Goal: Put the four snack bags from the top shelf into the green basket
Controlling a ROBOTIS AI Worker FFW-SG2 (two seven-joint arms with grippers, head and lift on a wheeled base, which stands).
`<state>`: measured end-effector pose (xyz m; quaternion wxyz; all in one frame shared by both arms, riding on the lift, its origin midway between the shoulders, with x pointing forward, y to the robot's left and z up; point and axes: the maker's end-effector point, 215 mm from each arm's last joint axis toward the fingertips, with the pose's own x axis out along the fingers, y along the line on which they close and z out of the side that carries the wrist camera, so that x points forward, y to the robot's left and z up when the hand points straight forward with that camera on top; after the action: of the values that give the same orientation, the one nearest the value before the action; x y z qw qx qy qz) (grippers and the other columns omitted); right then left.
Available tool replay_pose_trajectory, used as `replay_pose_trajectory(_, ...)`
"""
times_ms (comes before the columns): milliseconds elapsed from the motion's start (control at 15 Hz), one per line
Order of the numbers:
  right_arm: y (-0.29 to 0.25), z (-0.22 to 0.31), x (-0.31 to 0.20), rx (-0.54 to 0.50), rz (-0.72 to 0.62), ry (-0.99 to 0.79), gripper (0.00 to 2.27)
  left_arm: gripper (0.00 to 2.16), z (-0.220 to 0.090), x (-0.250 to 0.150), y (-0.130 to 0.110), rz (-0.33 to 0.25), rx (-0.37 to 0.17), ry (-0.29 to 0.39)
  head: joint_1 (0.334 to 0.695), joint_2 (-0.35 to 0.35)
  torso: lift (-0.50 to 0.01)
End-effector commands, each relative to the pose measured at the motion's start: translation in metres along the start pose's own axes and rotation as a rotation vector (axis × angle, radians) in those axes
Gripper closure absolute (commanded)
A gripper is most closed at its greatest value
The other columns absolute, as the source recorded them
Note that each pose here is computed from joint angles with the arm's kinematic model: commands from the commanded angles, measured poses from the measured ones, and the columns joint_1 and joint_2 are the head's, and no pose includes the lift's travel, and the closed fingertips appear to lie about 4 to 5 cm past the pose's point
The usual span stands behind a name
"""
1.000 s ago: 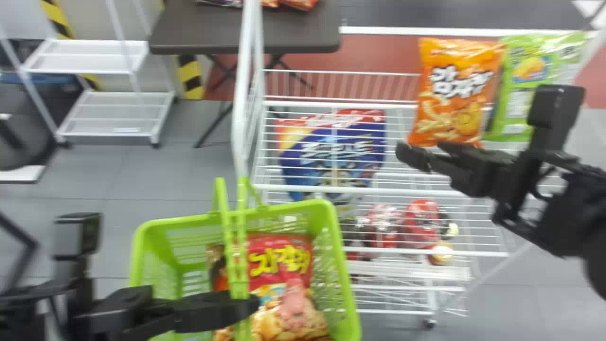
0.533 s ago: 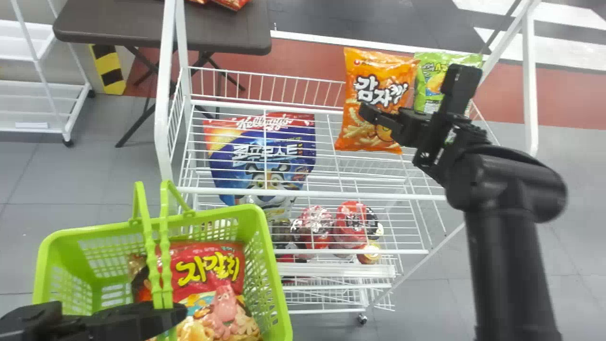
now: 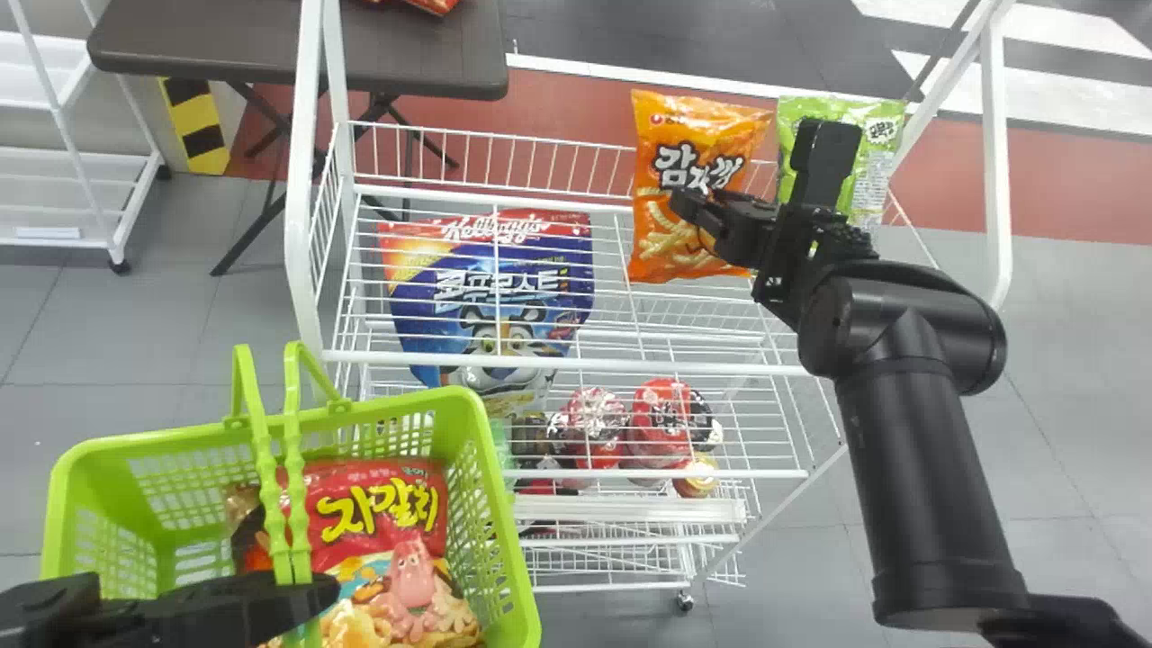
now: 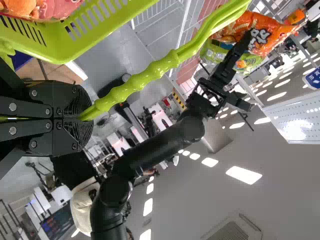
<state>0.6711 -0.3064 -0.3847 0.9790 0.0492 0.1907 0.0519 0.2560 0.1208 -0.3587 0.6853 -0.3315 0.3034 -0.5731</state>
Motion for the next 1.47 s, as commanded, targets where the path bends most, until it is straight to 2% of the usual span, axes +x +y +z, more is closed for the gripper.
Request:
replay_pose_trajectory(0,0.001,0.006,-0.008,0.007,0.003,-0.013,2.26,2.15,0.000,0.000,-0.003,-0.013,0.000,-0.001,0.695,-0.220,-0.004)
replay_pose_trajectory(200,0.005,0.009,-0.034,0.062,0.029,-0.014,2.26,2.15,-0.001,-0.001,-0.003,-0.012,-0.003,-0.002,0.695,-0.225,-0.004)
replay_pose_trajectory(400,0.035,0.011,-0.095,0.098,0.102,-0.024,2.26,2.15,0.001,-0.001,-0.003,-0.013,0.002,-0.004,0.695,-0.228,-0.004)
replay_pose_trajectory(733,0.121,-0.025,-0.199,0.154,0.303,0.160,2.26,2.15,0.002,0.000,-0.003,-0.013,0.003,-0.006,0.695,-0.185,-0.004)
replay_pose_trajectory(867,0.160,-0.052,-0.237,0.175,0.414,0.287,2.26,2.15,0.003,0.002,-0.004,-0.018,0.005,-0.007,0.695,-0.160,-0.004)
replay_pose_trajectory(1067,0.215,-0.087,-0.281,0.170,0.558,0.440,2.26,2.15,0.004,0.003,-0.005,-0.021,0.007,-0.007,0.695,-0.080,-0.004)
replay_pose_trajectory(1267,0.254,-0.097,-0.286,0.128,0.623,0.474,2.26,2.15,0.004,0.006,-0.006,-0.028,0.011,-0.005,0.695,-0.015,-0.004)
replay_pose_trajectory(1400,0.283,-0.126,-0.285,0.111,0.664,0.551,2.26,2.15,0.006,0.009,-0.008,-0.034,0.016,-0.003,0.695,0.046,-0.004)
